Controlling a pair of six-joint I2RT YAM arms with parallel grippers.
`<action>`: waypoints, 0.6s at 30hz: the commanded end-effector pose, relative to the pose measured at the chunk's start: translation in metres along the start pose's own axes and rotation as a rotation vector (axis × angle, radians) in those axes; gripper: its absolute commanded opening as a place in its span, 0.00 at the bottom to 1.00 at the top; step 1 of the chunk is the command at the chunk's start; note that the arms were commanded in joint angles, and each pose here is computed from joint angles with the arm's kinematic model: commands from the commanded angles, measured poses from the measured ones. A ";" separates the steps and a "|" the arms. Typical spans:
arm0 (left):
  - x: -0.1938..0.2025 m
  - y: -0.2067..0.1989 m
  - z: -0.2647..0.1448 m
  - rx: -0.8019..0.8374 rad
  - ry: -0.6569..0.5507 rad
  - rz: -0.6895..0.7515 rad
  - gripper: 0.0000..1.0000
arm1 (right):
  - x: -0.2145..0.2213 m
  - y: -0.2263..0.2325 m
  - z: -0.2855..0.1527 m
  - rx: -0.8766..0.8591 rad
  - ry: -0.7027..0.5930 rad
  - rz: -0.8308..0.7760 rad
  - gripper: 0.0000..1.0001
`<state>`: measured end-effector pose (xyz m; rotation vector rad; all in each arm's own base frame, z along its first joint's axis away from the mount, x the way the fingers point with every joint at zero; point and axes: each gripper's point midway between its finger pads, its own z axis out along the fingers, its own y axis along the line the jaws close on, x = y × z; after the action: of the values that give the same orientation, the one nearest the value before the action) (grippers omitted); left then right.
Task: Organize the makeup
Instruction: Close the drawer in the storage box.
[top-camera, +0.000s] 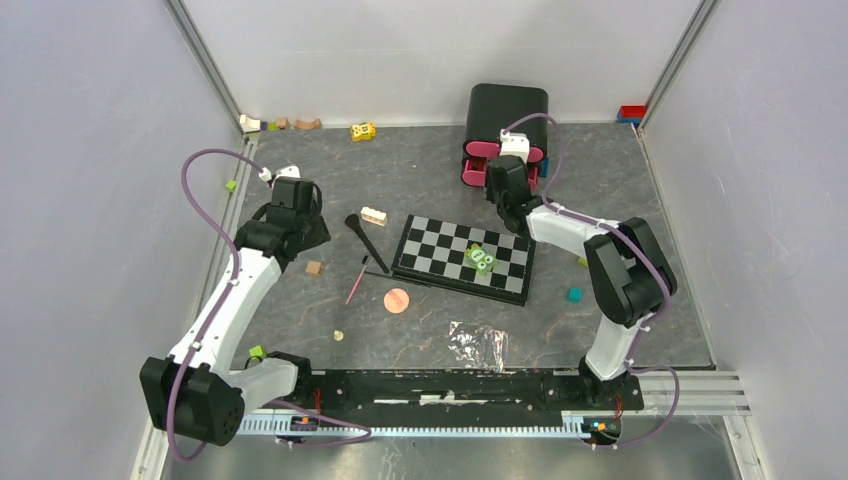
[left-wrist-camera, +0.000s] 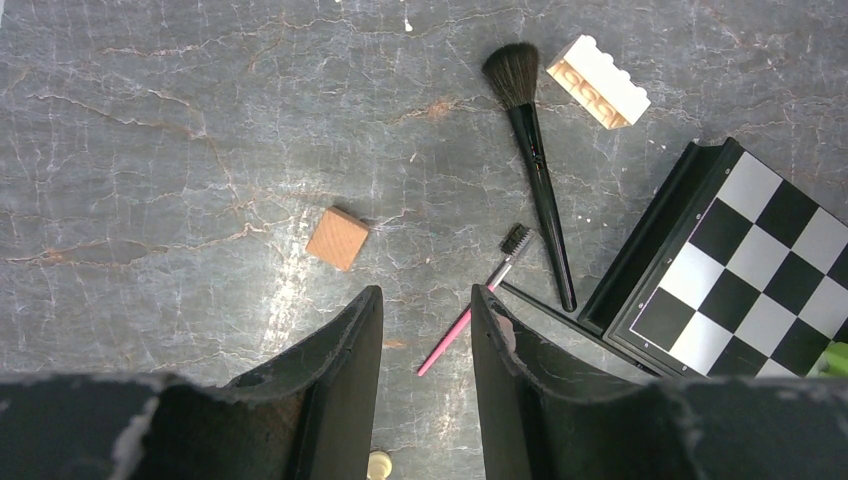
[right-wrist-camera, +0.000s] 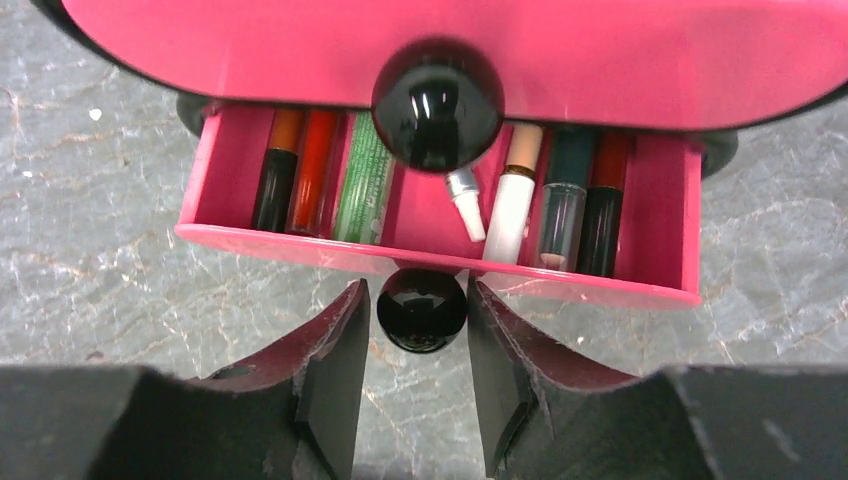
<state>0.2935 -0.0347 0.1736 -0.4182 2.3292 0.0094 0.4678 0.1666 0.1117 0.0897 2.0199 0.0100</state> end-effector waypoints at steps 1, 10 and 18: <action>-0.012 -0.002 -0.002 0.030 -0.047 0.016 0.45 | -0.052 0.009 0.014 -0.023 -0.156 0.028 0.48; -0.013 -0.001 0.000 0.032 -0.043 0.006 0.45 | -0.051 0.006 0.034 -0.043 -0.169 0.015 0.53; -0.012 -0.002 0.006 0.061 -0.018 -0.021 0.45 | -0.057 0.004 0.043 -0.063 -0.191 -0.005 0.57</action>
<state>0.2988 -0.0304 0.1757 -0.4513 2.3149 -0.0298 0.5110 0.1597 0.1140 0.0561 1.9245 0.0175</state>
